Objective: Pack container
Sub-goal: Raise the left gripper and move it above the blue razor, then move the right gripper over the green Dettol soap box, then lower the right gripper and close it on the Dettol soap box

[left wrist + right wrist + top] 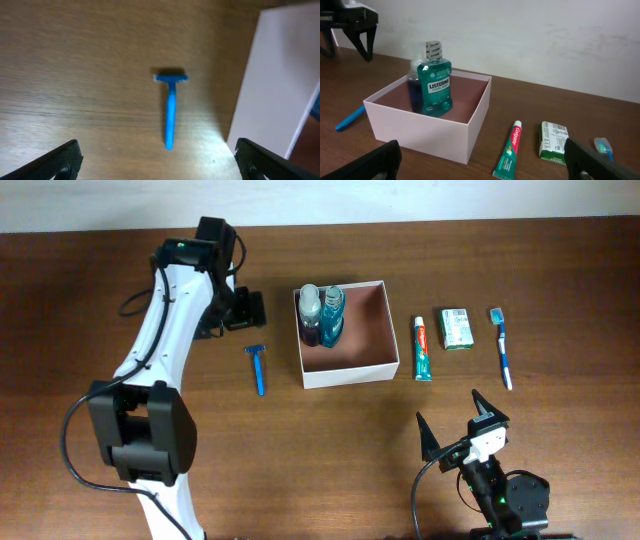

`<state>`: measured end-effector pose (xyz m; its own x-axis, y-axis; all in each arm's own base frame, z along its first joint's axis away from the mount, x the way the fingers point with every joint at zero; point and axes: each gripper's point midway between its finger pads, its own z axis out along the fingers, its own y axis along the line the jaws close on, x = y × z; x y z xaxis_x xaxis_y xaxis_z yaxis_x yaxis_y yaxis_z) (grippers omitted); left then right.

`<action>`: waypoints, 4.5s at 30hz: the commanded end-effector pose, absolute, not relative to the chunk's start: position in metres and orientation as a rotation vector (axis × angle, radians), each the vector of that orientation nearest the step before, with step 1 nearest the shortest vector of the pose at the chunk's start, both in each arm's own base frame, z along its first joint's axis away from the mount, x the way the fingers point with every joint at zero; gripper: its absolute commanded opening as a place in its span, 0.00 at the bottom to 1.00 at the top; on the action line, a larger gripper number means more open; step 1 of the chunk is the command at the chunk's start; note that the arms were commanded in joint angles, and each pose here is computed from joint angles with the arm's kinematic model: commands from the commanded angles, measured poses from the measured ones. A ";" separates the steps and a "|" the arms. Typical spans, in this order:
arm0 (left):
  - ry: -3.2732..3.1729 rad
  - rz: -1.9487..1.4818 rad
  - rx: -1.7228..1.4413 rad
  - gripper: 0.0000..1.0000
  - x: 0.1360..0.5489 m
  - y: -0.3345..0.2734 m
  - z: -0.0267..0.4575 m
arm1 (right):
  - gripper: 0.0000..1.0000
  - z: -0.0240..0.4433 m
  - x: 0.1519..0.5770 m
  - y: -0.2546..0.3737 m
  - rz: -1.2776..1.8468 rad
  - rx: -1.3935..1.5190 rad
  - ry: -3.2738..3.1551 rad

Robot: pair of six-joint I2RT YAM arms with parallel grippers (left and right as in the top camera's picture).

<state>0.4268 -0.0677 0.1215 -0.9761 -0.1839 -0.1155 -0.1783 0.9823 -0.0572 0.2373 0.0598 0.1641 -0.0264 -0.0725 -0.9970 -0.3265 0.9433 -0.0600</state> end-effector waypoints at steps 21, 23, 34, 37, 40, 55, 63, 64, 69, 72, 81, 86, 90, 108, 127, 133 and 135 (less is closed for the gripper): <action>2.954 0.067 -0.460 0.99 0.431 -0.014 0.125 | 0.99 0.162 0.237 0.059 0.216 -0.305 1.598; 2.954 0.067 -0.460 0.99 0.431 -0.014 0.125 | 0.99 0.162 0.237 0.059 0.216 -0.304 1.598; 2.954 0.066 -0.459 0.99 0.431 -0.014 0.125 | 0.98 0.164 0.236 0.064 0.237 -0.325 1.587; 2.954 0.066 -0.459 0.99 0.431 -0.014 0.125 | 0.99 0.163 0.235 0.066 0.252 -0.339 1.589; 2.954 0.067 -0.460 0.99 0.431 -0.014 0.125 | 0.99 0.163 0.233 0.071 0.273 -0.358 1.585; 2.954 0.066 -0.459 0.99 0.431 -0.014 0.125 | 0.99 0.253 0.223 0.062 0.196 -0.329 1.348; 2.954 0.066 -0.459 0.99 0.431 -0.014 0.125 | 0.99 0.313 0.237 0.036 -0.009 -0.288 1.447; 2.954 0.066 -0.459 0.99 0.431 -0.014 0.125 | 0.99 0.318 0.243 0.030 -0.047 -0.278 1.494; 2.954 0.066 -0.459 0.99 0.431 -0.014 0.125 | 0.99 0.340 0.279 0.012 -0.204 -0.318 1.768; 2.954 0.066 -0.459 0.99 0.431 -0.014 0.125 | 0.99 0.347 0.305 0.008 -0.211 -0.361 1.956; 2.954 0.066 -0.459 0.99 0.431 -0.014 0.125 | 0.99 0.296 0.371 -0.002 -0.107 -0.422 2.530; 2.954 0.066 -0.459 0.99 0.431 -0.014 0.125 | 0.99 0.246 0.408 -0.002 -0.075 -0.434 2.665; 2.954 0.066 -0.459 0.99 0.431 -0.014 0.125 | 0.99 0.209 0.427 -0.002 -0.061 -0.443 2.729; 2.954 0.066 -0.458 0.99 0.431 -0.015 0.125 | 0.99 0.166 0.440 0.014 0.099 -0.458 2.787; 2.954 0.066 -0.458 0.99 0.431 -0.015 0.125 | 0.99 0.088 0.443 -0.019 0.150 -0.312 2.978; 2.954 0.066 -0.458 0.99 0.431 -0.015 0.125 | 0.99 0.069 0.442 -0.018 0.168 -0.292 3.023; 2.954 0.066 -0.458 0.99 0.431 -0.015 0.125 | 0.98 0.063 0.443 -0.019 0.167 -0.280 3.035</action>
